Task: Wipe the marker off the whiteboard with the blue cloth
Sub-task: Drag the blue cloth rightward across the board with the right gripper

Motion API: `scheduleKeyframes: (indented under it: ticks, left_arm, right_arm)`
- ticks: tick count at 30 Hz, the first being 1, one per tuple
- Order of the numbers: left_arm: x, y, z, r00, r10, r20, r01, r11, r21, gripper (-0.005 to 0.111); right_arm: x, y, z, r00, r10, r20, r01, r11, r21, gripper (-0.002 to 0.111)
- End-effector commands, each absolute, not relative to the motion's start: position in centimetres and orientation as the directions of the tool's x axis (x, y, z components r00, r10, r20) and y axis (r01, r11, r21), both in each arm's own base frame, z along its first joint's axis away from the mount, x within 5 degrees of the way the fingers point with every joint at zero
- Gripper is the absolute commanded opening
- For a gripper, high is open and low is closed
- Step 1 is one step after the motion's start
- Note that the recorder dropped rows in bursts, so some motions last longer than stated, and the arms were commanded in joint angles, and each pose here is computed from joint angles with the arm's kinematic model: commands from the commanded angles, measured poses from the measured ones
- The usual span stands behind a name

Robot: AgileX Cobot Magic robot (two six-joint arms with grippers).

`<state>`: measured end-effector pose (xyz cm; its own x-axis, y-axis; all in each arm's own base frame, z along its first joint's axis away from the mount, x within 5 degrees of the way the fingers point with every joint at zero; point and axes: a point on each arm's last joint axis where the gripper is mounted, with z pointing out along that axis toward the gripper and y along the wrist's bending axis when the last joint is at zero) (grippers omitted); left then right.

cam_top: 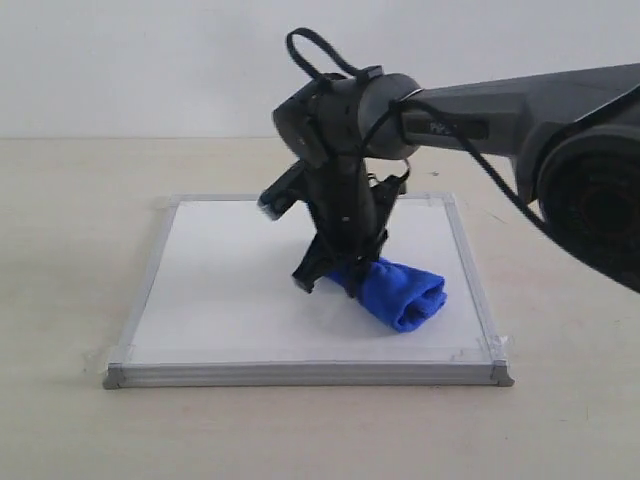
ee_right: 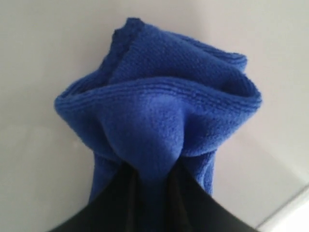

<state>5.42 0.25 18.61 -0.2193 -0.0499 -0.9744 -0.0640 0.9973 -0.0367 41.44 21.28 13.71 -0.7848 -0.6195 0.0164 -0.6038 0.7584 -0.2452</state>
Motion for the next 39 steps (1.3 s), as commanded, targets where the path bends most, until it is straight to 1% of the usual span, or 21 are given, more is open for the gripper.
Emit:
scheduleKeyframes:
  ticks: [1,4,6,7,12,14,16,18,21,24,27,29,32,35,37,39]
  left_arm:
    - [5.4,0.3,18.6,-0.211,-0.046,-0.976,-0.066,0.997,-0.033,0.005]
    - [5.4,0.3,18.6,-0.211,-0.046,-0.976,-0.066,0.997,-0.033,0.005]
    - [5.4,0.3,18.6,-0.211,-0.046,-0.976,-0.066,0.997,-0.033,0.005]
    - [5.4,0.3,18.6,-0.211,-0.046,-0.976,-0.066,0.997,-0.033,0.005]
    - [5.4,0.3,18.6,-0.213,-0.046,-0.976,-0.066,0.997,-0.033,0.005]
    - [5.4,0.3,18.6,-0.213,-0.046,-0.976,-0.066,0.997,-0.033,0.005]
    - [5.4,0.3,18.6,-0.213,-0.046,-0.976,-0.066,0.997,-0.033,0.005]
    - [5.4,0.3,18.6,-0.213,-0.046,-0.976,-0.066,0.997,-0.033,0.005]
    - [5.4,0.3,18.6,-0.213,-0.046,-0.976,-0.066,0.997,-0.033,0.005]
    - [5.4,0.3,18.6,-0.213,-0.046,-0.976,-0.066,0.997,-0.033,0.005]
    - [5.4,0.3,18.6,-0.211,-0.046,-0.976,-0.066,0.997,-0.033,0.005]
    - [5.4,0.3,18.6,-0.211,-0.046,-0.976,-0.066,0.997,-0.033,0.005]
    - [5.4,0.3,18.6,-0.211,-0.046,-0.976,-0.066,0.997,-0.033,0.005]
    - [5.4,0.3,18.6,-0.211,-0.046,-0.976,-0.066,0.997,-0.033,0.005]
    - [5.4,0.3,18.6,-0.211,-0.046,-0.976,-0.066,0.997,-0.033,0.005]
    - [5.4,0.3,18.6,-0.211,-0.046,-0.976,-0.066,0.997,-0.033,0.005]
  right_arm:
    - [43.3,15.2,13.5,-0.889,-0.454,0.064,-0.452,0.845,-0.285,0.0]
    - [43.2,15.2,13.3,-0.902,-0.427,0.062,-0.43,0.879,-0.206,0.0]
    - [42.6,16.4,13.2,-0.899,-0.434,0.062,-0.438,0.892,-0.114,0.0]
    - [42.4,17.4,13.1,-0.896,-0.443,0.041,-0.445,0.893,-0.066,0.0]
    - [41.7,23.6,13.3,-0.836,-0.513,-0.196,-0.537,0.838,0.099,0.0]
    - [41.0,25.5,13.4,-0.803,-0.543,-0.245,-0.581,0.805,0.12,0.0]
    - [40.4,26.6,13.4,-0.764,-0.592,-0.258,-0.629,0.773,0.087,0.0]
    - [40.6,26.2,13.4,-0.755,-0.612,-0.235,-0.632,0.775,0.012,0.0]
    - [41.4,23.4,13.0,-0.798,-0.588,-0.132,-0.572,0.808,-0.144,0.0]
    - [42.1,20.3,13.0,-0.831,-0.556,-0.02,-0.53,0.803,-0.274,0.0]
    - [43.0,17.5,13.4,-0.866,-0.499,0.017,-0.468,0.799,-0.378,0.0]
    - [43.4,16.3,13.7,-0.886,-0.462,0.023,-0.43,0.803,-0.412,0.0]
    - [43.1,16.1,13.6,-0.903,-0.429,0.038,-0.411,0.832,-0.372,0.0]
    - [42.6,17.8,13.1,-0.905,-0.426,0.012,-0.418,0.882,-0.217,0.0]
    - [42.0,20.2,13.0,-0.884,-0.466,-0.043,-0.46,0.881,-0.106,0.0]
    - [41.6,22.4,13.0,-0.852,-0.51,-0.115,-0.508,0.86,-0.053,0.0]
